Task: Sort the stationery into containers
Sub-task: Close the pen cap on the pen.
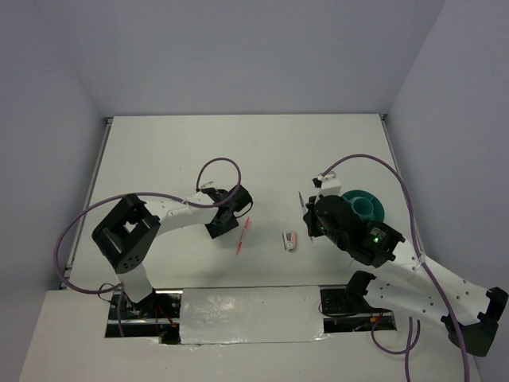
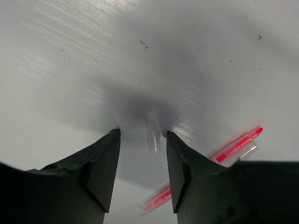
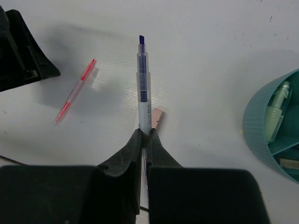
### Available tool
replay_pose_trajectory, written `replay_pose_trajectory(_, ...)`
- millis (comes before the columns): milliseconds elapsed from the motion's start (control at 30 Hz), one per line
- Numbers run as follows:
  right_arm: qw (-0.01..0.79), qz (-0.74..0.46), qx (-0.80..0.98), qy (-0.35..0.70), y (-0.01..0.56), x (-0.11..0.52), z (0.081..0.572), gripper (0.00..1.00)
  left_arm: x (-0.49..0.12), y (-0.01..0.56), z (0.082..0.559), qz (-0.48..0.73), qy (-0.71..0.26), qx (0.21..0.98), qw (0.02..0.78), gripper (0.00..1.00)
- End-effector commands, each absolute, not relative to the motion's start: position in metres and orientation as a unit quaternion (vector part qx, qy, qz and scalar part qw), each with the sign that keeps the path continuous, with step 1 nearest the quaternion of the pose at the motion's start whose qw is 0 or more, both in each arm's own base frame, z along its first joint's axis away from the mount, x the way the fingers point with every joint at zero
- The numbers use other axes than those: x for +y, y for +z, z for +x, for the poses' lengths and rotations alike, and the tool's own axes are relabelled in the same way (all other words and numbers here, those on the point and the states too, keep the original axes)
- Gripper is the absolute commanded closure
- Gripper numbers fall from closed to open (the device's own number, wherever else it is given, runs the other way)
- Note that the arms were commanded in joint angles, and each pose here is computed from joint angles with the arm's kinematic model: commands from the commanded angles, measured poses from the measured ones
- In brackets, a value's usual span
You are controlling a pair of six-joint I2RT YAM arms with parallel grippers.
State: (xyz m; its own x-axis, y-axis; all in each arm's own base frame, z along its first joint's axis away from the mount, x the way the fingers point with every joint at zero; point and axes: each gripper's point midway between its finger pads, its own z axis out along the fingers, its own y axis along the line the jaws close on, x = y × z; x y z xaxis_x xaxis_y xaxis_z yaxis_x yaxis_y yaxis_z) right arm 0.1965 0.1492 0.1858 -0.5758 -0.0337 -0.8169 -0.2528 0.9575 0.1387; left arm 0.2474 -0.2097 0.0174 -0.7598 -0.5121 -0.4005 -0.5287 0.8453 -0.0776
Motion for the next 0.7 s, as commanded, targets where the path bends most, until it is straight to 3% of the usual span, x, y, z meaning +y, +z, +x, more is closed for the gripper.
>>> replay_pose_trajectory(0, 0.477, -0.076, 0.865, 0.134, 0.2, 0.152, 0.203, 1.0, -0.209, 0.014, 0.253, -0.273, 0.03, 0.939, 0.207, 0.44)
replay_pose_trajectory(167, 0.48, -0.075, 0.863, 0.137, 0.201, 0.149, 0.2, 1.0, -0.21, 0.008, 0.254, -0.27, 0.035, 0.941, 0.2, 0.54)
replay_pose_trajectory(267, 0.482, -0.073, 0.863, 0.137, 0.201, 0.147, 0.2, 1.0, -0.21, 0.003, 0.252, -0.264, 0.04, 0.944, 0.195, 0.7)
replay_pose_trajectory(300, 0.482, -0.074, 0.862, 0.138, 0.202, 0.147, 0.199, 1.0, -0.209, 0.0, 0.25, -0.263, 0.041, 0.945, 0.191, 0.81)
replay_pose_trajectory(400, 0.481, -0.078, 0.862, 0.139, 0.201, 0.147, 0.198, 1.0, -0.208, -0.005, 0.246, -0.257, 0.036, 0.948, 0.185, 1.0)
replay_pose_trajectory(567, 0.456, -0.121, 0.859, 0.199, 0.185, 0.174, 0.187, 1.0, -0.209, 0.008, 0.246, -0.243, 0.01, 0.948, 0.206, 1.0)
replay_pose_trajectory(667, 0.454, -0.129, 0.842, 0.263, 0.183, 0.196, 0.182, 1.0, -0.221, 0.048, 0.256, -0.217, -0.05, 0.936, 0.272, 1.0)
